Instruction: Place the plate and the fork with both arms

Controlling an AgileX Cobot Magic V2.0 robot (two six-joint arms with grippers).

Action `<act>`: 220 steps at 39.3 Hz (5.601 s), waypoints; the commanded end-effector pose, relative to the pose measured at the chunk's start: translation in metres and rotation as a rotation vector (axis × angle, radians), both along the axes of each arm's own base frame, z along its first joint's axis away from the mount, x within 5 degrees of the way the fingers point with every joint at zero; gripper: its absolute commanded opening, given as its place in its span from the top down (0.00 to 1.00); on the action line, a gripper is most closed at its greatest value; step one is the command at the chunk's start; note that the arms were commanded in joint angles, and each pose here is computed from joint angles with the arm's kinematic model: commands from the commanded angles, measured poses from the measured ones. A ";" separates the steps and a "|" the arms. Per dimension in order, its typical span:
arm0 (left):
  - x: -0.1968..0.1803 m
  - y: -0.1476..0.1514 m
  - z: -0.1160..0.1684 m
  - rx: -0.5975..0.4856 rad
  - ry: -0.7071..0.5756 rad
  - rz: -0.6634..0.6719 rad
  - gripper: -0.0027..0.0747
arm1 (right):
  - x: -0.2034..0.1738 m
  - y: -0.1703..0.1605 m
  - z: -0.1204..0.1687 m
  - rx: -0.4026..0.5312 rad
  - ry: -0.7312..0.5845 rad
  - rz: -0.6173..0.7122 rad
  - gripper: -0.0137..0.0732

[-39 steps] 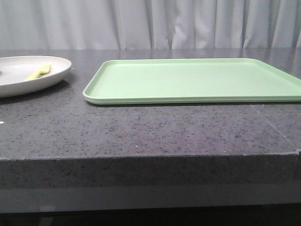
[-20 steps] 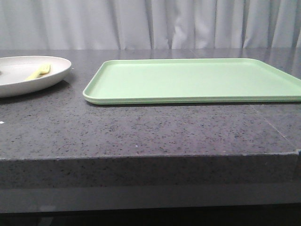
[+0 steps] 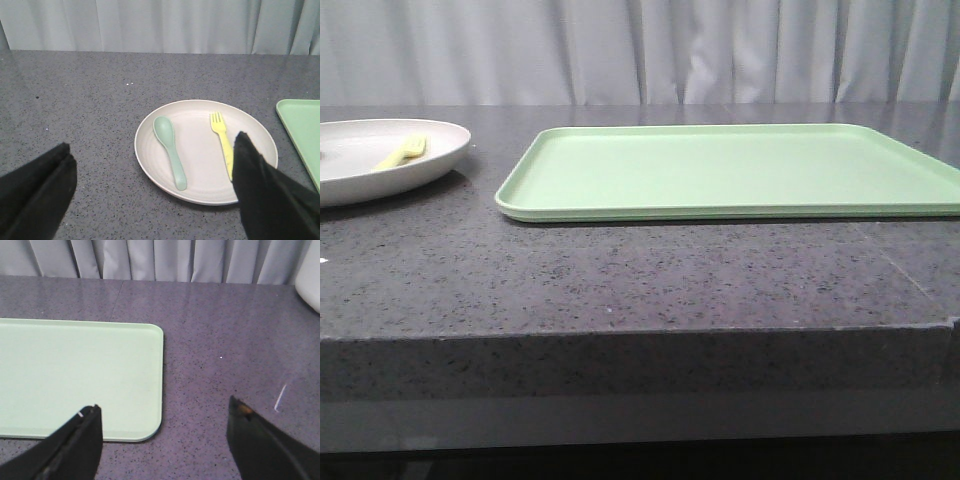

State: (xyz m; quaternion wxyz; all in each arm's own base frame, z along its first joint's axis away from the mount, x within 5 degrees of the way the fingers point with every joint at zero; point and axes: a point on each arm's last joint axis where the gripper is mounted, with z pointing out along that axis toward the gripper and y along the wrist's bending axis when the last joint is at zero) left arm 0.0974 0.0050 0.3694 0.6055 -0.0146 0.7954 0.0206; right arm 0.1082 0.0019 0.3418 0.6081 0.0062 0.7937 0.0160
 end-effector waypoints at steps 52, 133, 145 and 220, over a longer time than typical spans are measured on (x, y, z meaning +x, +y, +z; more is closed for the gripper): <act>0.148 0.049 -0.031 -0.354 0.478 0.085 0.14 | 0.002 0.000 0.017 -0.012 -0.094 -0.002 0.20; 0.228 0.065 -0.116 -0.820 0.522 0.122 0.87 | 0.002 0.000 0.017 -0.012 -0.094 -0.002 0.20; 0.228 0.065 -0.116 -0.821 0.524 0.121 0.99 | 0.002 0.000 0.017 -0.012 -0.094 -0.002 0.20; 0.233 -0.177 -0.063 -0.825 0.481 -0.147 0.99 | 0.002 0.000 0.017 -0.012 -0.097 -0.002 0.20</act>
